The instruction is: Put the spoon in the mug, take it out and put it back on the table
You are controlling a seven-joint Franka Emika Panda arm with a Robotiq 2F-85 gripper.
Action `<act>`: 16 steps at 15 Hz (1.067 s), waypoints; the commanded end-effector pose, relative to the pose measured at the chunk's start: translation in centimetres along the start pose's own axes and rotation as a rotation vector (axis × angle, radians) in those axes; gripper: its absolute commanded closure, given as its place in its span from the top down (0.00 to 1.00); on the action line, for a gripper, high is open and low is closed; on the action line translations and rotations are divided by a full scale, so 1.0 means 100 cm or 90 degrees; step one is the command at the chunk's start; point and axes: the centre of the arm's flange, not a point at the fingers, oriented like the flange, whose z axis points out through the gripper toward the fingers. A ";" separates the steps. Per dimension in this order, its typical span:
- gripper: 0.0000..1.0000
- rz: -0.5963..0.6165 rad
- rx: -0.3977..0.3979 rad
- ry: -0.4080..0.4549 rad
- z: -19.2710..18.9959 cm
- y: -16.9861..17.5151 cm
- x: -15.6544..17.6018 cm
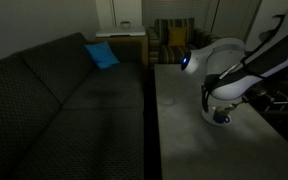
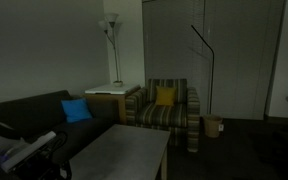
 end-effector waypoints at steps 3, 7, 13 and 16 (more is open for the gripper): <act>0.16 0.007 0.003 0.002 0.002 0.001 -0.001; 0.04 0.017 0.007 0.009 0.002 -0.015 -0.008; 0.04 -0.006 0.002 0.032 0.003 -0.026 0.005; 0.04 -0.001 -0.008 0.030 0.020 0.017 0.023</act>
